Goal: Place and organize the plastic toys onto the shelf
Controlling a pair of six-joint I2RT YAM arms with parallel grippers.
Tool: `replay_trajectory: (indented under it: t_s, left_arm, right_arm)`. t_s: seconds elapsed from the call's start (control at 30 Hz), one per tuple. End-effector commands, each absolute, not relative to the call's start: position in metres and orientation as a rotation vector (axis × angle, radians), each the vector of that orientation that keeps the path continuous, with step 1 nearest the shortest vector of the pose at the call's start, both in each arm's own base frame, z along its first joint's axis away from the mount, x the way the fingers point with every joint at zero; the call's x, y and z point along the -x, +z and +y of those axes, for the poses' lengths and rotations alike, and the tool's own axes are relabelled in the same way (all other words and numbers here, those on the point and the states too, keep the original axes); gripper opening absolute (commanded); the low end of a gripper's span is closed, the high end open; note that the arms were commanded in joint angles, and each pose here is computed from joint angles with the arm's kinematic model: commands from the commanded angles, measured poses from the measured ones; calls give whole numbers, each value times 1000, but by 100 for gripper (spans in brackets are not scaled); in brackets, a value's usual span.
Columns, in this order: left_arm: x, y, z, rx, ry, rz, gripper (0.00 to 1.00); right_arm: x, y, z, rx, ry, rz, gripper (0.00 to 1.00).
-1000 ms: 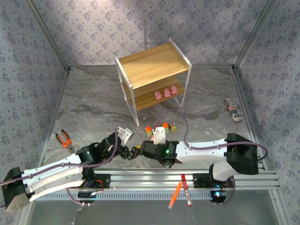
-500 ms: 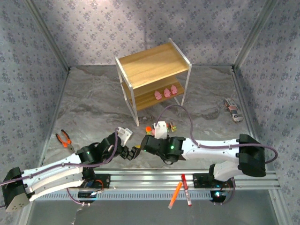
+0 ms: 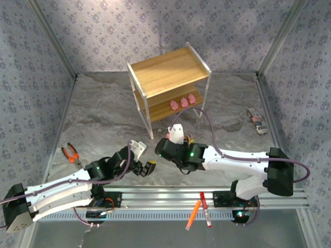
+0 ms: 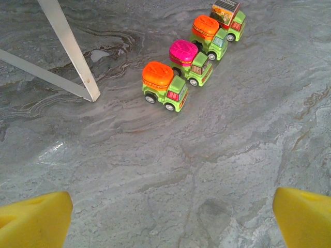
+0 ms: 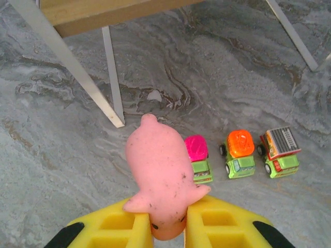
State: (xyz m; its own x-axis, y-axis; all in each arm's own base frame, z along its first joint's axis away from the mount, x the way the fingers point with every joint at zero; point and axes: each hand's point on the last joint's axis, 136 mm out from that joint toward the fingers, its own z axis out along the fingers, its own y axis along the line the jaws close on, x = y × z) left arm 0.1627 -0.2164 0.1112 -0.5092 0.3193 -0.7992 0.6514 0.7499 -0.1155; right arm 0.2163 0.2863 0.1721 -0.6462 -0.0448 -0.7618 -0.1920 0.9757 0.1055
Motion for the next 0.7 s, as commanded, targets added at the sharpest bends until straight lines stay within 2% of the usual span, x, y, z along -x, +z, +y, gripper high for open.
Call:
replay_trajectory:
  t_s: [0.0, 0.67]
  left_arm:
    - [-164, 128, -223, -723, -552, 2103, 99]
    - [-165, 127, -222, -724, -548, 2103, 99]
  right_arm:
    - [-232, 192, 286, 179, 206, 2218, 20]
    - [-295, 210, 300, 174, 246, 2188, 21]
